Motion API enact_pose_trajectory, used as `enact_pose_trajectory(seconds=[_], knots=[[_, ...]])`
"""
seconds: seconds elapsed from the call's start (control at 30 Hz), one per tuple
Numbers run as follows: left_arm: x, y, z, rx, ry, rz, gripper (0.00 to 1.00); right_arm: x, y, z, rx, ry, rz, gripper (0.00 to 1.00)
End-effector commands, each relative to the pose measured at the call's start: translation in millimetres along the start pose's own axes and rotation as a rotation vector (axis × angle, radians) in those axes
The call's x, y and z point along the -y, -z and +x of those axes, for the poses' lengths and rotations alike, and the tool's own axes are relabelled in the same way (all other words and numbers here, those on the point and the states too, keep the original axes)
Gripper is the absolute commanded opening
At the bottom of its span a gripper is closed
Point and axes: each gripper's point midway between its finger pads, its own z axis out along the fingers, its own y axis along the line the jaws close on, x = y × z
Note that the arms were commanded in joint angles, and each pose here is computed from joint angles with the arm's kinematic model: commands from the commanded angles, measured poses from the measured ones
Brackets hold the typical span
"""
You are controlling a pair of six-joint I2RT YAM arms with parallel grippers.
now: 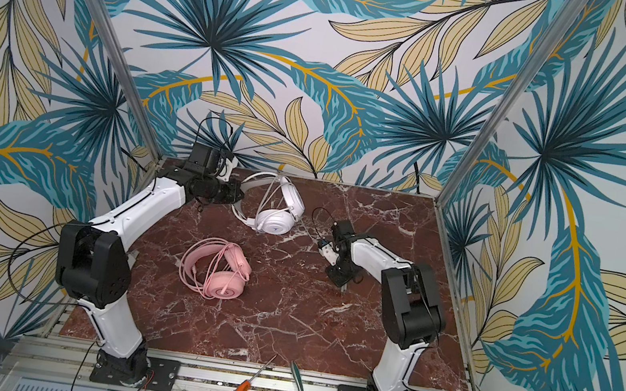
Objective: Wrap the headphones
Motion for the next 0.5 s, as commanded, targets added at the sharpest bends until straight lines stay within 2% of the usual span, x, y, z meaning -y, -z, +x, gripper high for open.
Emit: enact_pose_trajectory(seconds=[0.0,0.17,0.37,0.47], knots=[[6.5,-2.4,-5.6,0.016,0.011,0.058,0.0,-1.9,20.8,-7.6,0.055,-0.044,-0.005,0.28],[5.9,-6.3,-2.1,0.002,0.012,0.063,0.0,9.2,28.0,-4.4,0.037,-0.131,0.042,0.38],[5.6,-6.3,0.6,-0.005,0.007,0.061,0.0,8.2,20.0,16.9,-0.087,-0.291,0.041,0.39],[3.7,-6.5,2.6,-0.009,0.007,0.058,0.0,4.3,15.2,24.1,-0.104,-0.353,0.033,0.42]])
